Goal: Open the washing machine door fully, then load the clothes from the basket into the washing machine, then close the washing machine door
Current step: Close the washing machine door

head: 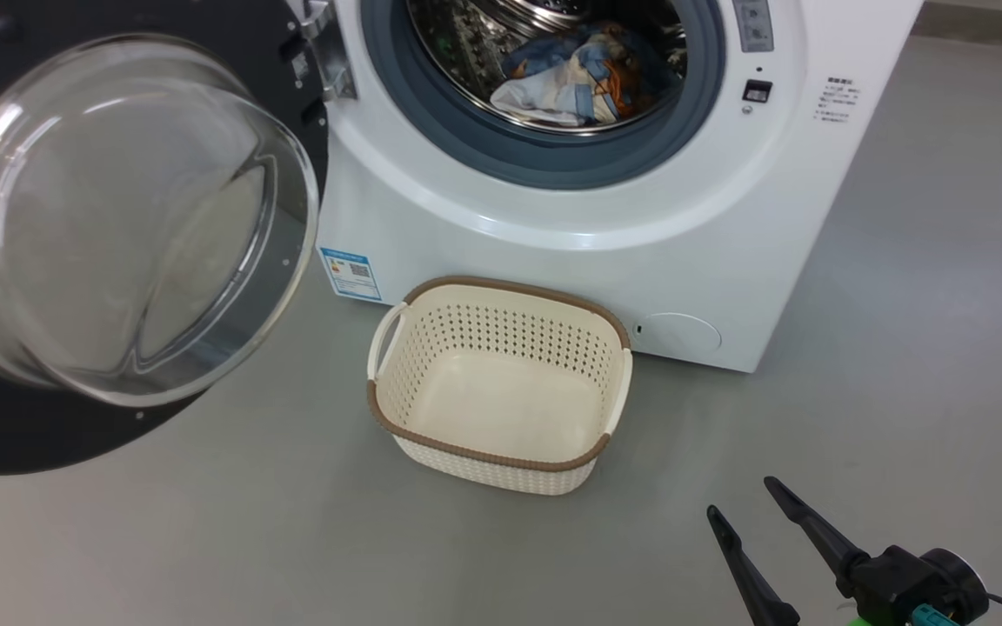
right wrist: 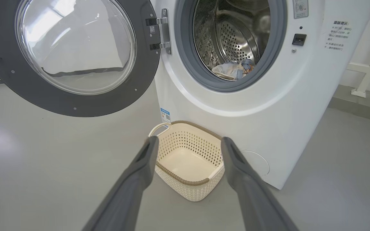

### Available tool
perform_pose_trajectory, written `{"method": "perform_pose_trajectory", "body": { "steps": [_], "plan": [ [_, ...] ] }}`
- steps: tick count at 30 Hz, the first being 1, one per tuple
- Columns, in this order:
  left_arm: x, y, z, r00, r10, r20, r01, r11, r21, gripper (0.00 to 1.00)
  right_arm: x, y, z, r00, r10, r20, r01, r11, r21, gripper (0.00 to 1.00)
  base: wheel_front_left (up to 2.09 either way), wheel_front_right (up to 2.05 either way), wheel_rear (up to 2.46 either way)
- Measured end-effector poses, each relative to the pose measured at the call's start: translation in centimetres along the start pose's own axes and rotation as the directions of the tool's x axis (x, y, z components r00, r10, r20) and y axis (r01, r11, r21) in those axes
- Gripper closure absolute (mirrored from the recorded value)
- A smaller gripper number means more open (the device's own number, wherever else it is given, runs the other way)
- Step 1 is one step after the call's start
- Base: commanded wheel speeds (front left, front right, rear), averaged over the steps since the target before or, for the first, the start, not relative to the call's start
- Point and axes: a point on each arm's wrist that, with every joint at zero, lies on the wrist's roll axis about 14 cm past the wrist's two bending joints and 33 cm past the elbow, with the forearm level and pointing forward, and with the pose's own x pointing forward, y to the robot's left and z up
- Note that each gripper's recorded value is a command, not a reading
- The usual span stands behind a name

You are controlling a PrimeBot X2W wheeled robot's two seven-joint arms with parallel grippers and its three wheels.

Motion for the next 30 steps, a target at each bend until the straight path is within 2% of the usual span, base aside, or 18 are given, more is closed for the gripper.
{"method": "perform_pose_trajectory", "body": {
  "steps": [3,18,30],
  "plan": [
    [0.4,0.0,-1.5,1.0,-0.002,-0.03,0.001,1.0,-0.023,1.0,-0.4,-0.7,-0.4,1.0,-0.016,-0.012,0.016,1.0,-0.003,0.0,0.0,0.0,0.0],
    [1.4,1.0,-6.2,0.991,0.018,-0.132,-0.017,1.0,0.003,1.0,-1.6,-2.7,-1.4,0.997,-0.07,-0.041,0.07,0.998,-0.005,0.0,0.0,0.0,0.0],
    [1.7,1.5,-8.0,0.973,0.05,-0.223,-0.031,0.996,0.088,1.0,-2.3,-3.2,-1.9,0.995,-0.069,-0.065,0.068,0.997,-0.02,0.0,0.0,0.0,0.0]
  ]
}}
